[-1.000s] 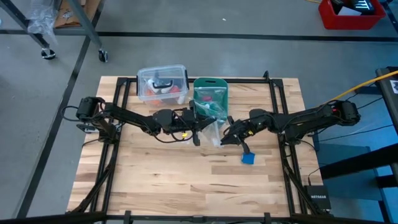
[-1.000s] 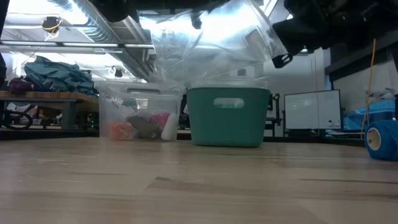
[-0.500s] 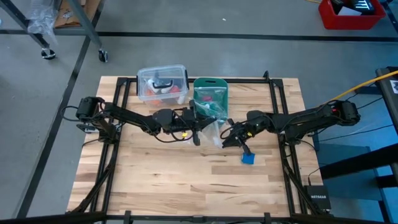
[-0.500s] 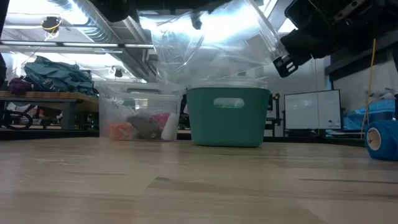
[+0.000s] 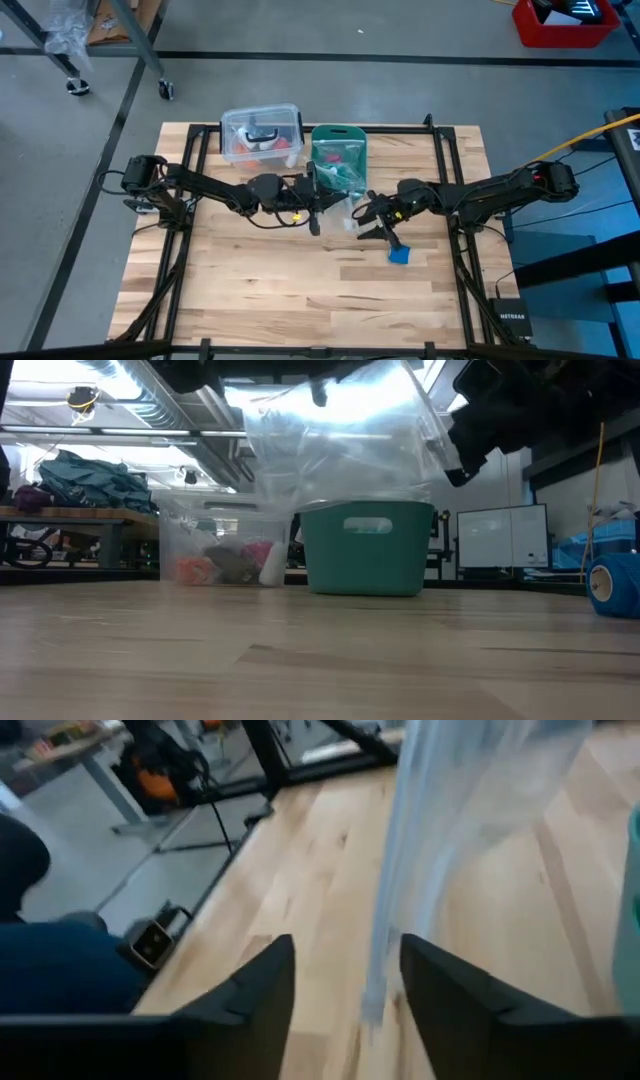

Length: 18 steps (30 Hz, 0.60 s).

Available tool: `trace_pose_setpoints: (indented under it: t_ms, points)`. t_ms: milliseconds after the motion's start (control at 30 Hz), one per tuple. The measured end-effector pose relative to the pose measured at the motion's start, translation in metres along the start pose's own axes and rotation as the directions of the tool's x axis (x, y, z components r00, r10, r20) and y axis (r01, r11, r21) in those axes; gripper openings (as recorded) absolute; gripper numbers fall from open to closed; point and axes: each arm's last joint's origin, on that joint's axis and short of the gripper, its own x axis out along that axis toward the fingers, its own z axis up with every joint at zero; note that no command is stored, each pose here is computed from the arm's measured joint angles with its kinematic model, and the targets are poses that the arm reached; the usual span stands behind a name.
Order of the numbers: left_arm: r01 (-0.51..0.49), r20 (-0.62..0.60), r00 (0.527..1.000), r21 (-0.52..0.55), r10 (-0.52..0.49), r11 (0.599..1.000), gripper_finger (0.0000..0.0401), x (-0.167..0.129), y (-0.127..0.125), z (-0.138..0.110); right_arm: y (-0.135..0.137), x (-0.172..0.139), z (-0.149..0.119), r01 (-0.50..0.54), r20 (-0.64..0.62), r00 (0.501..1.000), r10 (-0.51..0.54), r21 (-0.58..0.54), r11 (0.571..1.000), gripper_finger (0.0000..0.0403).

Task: Roll bandage
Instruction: Open the transparent zip bag

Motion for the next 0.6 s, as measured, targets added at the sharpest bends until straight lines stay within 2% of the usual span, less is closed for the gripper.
trace_pose_setpoints:
  t_ms: [133, 333, 600]
  points:
    - [0.060, -0.030, 0.998, -0.038, -0.061, 0.997, 0.0000, -0.001, -0.007, -0.003, 0.003, 0.000, 0.008, -0.042, 0.074, 0.996, 0.045, -0.045, 0.998, 0.0211]
    - [0.138, -0.054, 0.989, -0.045, -0.140, 0.989, 0.0000, -0.004, -0.023, -0.006, 0.005, -0.002, 0.018, -0.039, 0.168, 0.983, 0.069, -0.179, 0.983, 0.0207]
    - [0.184, -0.041, 0.982, -0.052, -0.187, 0.981, 0.0000, -0.008, -0.039, -0.004, 0.003, -0.002, 0.020, 0.058, 0.204, 0.979, -0.022, -0.174, 0.983, 0.0194]
